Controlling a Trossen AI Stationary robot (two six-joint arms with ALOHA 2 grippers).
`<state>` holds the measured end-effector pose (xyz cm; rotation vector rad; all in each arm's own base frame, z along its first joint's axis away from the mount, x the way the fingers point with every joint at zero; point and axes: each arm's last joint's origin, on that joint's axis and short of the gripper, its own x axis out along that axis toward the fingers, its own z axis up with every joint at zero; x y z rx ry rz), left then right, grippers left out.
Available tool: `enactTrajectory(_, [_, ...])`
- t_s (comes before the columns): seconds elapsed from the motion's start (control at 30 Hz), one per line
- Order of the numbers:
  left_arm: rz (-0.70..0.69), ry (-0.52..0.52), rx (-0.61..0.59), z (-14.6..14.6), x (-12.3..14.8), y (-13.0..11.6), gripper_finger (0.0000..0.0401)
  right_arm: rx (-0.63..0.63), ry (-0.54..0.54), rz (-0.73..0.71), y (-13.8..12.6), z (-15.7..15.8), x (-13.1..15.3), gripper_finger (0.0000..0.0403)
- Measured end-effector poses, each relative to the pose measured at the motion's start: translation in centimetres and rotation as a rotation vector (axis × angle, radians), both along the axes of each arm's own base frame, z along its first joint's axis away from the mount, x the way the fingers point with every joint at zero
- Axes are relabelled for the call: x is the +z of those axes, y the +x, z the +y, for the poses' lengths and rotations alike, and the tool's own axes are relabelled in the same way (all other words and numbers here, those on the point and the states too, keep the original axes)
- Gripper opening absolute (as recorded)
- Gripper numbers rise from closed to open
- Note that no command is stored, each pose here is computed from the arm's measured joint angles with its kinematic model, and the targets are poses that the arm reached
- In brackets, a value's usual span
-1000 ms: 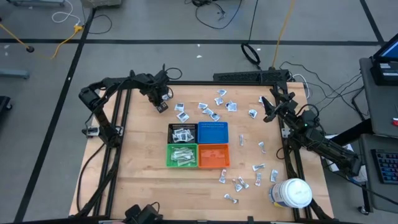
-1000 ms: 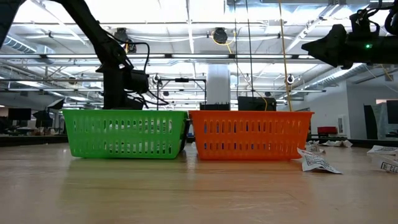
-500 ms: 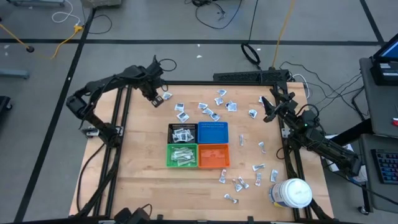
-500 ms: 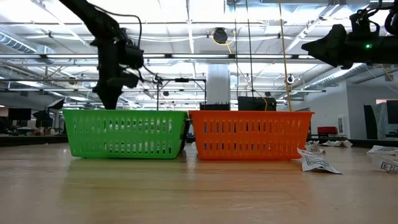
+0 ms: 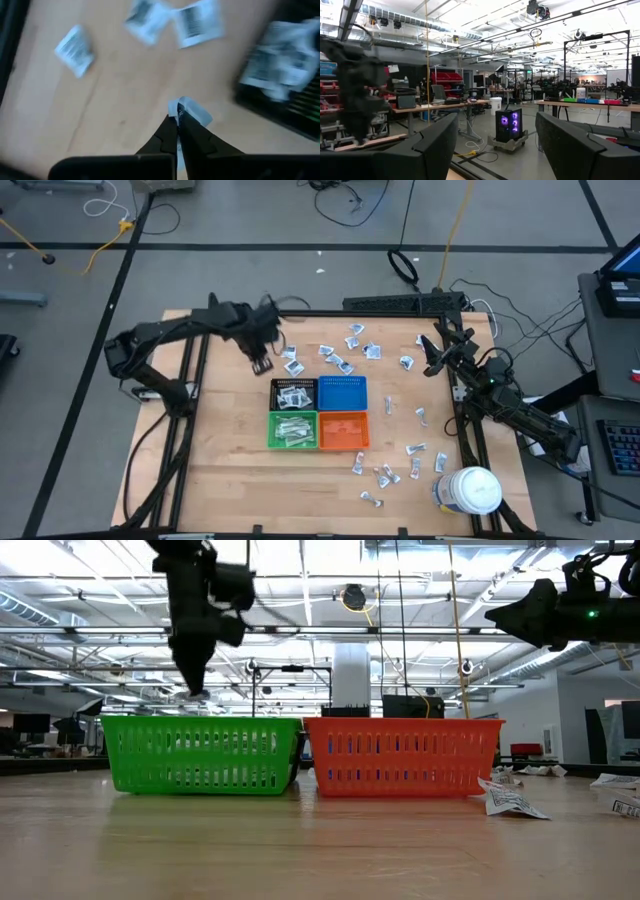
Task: Pick & Place First Aid Supplies
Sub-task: Put the towelette pack into the black bin
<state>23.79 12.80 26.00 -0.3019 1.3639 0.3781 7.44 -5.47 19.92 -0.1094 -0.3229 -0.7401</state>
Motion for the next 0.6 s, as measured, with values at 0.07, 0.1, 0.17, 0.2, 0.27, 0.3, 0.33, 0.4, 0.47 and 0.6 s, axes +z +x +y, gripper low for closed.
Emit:
enactTrajectory(0.07, [-0.015, 0.008, -0.081, -1.9, 0.5, 1.3, 0.0006, 0.0, 0.0, 0.0, 0.0, 0.0, 0.0, 0.0263])
enactTrajectory(0.1, [-0.017, 0.011, -0.125, -2.8, 0.6, 1.7, 0.0008, 0.0, 0.0, 0.0, 0.0, 0.0, 0.0, 0.0263])
enactTrajectory(0.17, [-0.023, 0.015, -0.214, -4.7, 0.8, 2.6, 0.0008, 0.0, 0.0, 0.0, 0.0, 0.0, 0.0, 0.0263])
enactTrajectory(0.2, [-0.029, 0.014, -0.251, -5.6, 1.0, 2.9, 0.0007, 0.0, 0.0, 0.0, 0.0, 0.0, 0.0, 0.0263])
enactTrajectory(0.27, [-0.043, 0.011, -0.313, -7.2, 1.3, 3.3, 0.0005, 0.0, -0.001, -0.001, 0.0, 0.0, 0.0, 0.0263])
enactTrajectory(0.3, [-0.046, 0.01, -0.337, -7.9, 1.4, 3.5, 0.0005, 0.0, 0.0, 0.0, 0.0, 0.0, 0.0, 0.0263])
enactTrajectory(0.33, [-0.048, 0.007, -0.362, -8.5, 1.4, 3.6, 0.0007, 0.0, 0.0, 0.0, 0.0, 0.0, 0.0, 0.0263])
enactTrajectory(0.4, [-0.051, 0.004, -0.393, -9.6, 1.4, 3.8, 0.001, 0.0, 0.0, 0.0, 0.0, 0.0, 0.0, 0.0263])
enactTrajectory(0.47, [-0.054, 0.004, -0.389, -10.3, 1.5, 3.9, 0.0008, 0.0, 0.0, -0.001, 0.0, 0.0, 0.0, 0.0263])
enactTrajectory(0.6, [-0.015, 0.018, -0.372, -10.2, 0.3, 5.4, 0.0006, 0.0, -0.001, -0.001, 0.0, 0.0, 0.0, 0.0263])
